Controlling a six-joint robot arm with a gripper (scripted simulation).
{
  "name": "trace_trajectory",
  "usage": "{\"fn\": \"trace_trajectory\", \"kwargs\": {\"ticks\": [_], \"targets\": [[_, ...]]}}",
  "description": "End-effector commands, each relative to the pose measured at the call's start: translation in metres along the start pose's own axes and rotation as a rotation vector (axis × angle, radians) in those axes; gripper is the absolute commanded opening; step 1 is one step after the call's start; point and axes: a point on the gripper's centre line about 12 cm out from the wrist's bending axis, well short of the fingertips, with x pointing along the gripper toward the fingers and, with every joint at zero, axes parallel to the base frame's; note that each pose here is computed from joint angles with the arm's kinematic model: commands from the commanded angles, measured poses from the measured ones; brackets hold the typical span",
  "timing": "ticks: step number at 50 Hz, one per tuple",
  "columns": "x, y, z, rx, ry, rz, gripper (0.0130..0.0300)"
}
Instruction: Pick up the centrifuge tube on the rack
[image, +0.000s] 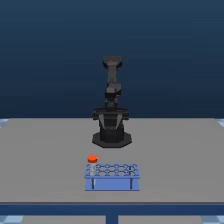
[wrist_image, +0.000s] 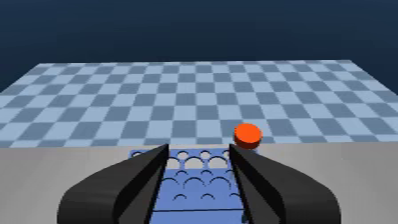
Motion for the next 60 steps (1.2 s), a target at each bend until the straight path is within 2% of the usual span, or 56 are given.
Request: {"fn": "trace_trajectory", "kwargs": {"ticks": [1,15,30,45,53,55,58,60], "targets": [[0.001,0.0,0.0001,0.0,0.001,0.0,0.03],[0.004,-0.002,0.0004,0.0,0.009,0.001,0.03],[0.013,-0.007,0.0011,-0.001,0.03,0.002,0.03],[0.028,-0.017,0.0021,-0.002,0.069,0.004,0.03],[0.043,-0.025,0.0032,-0.004,0.103,0.006,0.03],[0.043,-0.025,0.0032,-0.004,0.103,0.006,0.03],[0.051,-0.03,0.0039,-0.005,0.122,0.007,0.03],[0.051,-0.03,0.0039,-0.005,0.122,0.007,0.03]]}}
